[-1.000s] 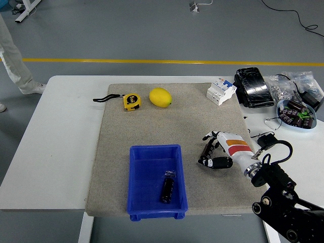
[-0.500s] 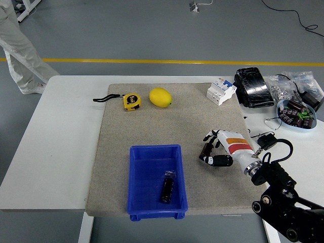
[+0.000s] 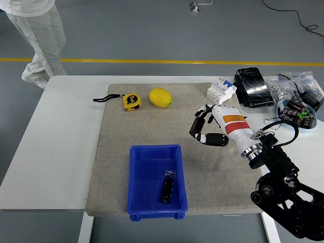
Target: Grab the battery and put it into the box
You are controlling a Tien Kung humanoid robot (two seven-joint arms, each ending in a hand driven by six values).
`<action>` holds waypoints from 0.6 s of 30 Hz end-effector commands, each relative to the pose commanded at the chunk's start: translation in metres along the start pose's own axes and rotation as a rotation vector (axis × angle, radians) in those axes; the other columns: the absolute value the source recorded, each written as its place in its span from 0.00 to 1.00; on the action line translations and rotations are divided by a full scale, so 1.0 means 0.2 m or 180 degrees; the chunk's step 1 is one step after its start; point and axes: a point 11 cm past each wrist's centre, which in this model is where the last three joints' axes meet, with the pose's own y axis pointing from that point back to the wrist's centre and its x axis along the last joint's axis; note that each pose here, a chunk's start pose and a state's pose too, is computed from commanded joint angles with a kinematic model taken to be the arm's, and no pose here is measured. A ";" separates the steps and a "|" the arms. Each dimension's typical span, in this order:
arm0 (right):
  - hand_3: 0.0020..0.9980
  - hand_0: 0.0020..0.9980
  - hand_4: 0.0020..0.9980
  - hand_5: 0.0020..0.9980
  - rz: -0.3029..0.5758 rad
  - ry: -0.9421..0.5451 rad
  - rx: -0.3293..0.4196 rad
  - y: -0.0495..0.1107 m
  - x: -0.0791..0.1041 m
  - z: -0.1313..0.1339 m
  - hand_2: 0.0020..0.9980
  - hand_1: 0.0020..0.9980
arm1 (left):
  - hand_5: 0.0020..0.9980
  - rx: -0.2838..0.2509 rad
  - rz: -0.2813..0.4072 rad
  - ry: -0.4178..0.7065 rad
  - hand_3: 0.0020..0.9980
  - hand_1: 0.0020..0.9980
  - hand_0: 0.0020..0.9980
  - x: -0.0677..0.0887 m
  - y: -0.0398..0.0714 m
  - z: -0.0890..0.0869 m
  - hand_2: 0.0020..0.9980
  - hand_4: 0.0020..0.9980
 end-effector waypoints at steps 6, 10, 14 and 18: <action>0.58 0.22 0.83 0.24 -0.0147 -0.0098 0.0359 0.05 -0.03 -0.22 0.51 0.43 | 0.72 -0.0004 0.0002 -0.0004 0.66 0.71 0.73 0.00 0.00 0.00 0.76 0.67; 0.58 0.22 0.83 0.24 -0.0304 -0.0180 0.0435 0.07 -0.09 -0.28 0.51 0.43 | 0.72 -0.0001 0.0009 0.0000 0.66 0.71 0.73 0.01 0.00 0.00 0.76 0.67; 0.64 0.26 0.86 0.26 -0.0511 -0.0113 0.0471 0.08 -0.14 -0.31 0.55 0.47 | 0.72 -0.0006 0.0016 0.0003 0.66 0.71 0.73 0.01 0.00 0.00 0.76 0.67; 0.94 0.60 0.99 0.35 -0.0680 -0.0122 0.0400 0.09 -0.18 -0.31 0.81 0.69 | 0.72 -0.0011 0.0019 -0.0007 0.66 0.71 0.73 0.02 0.00 0.01 0.76 0.67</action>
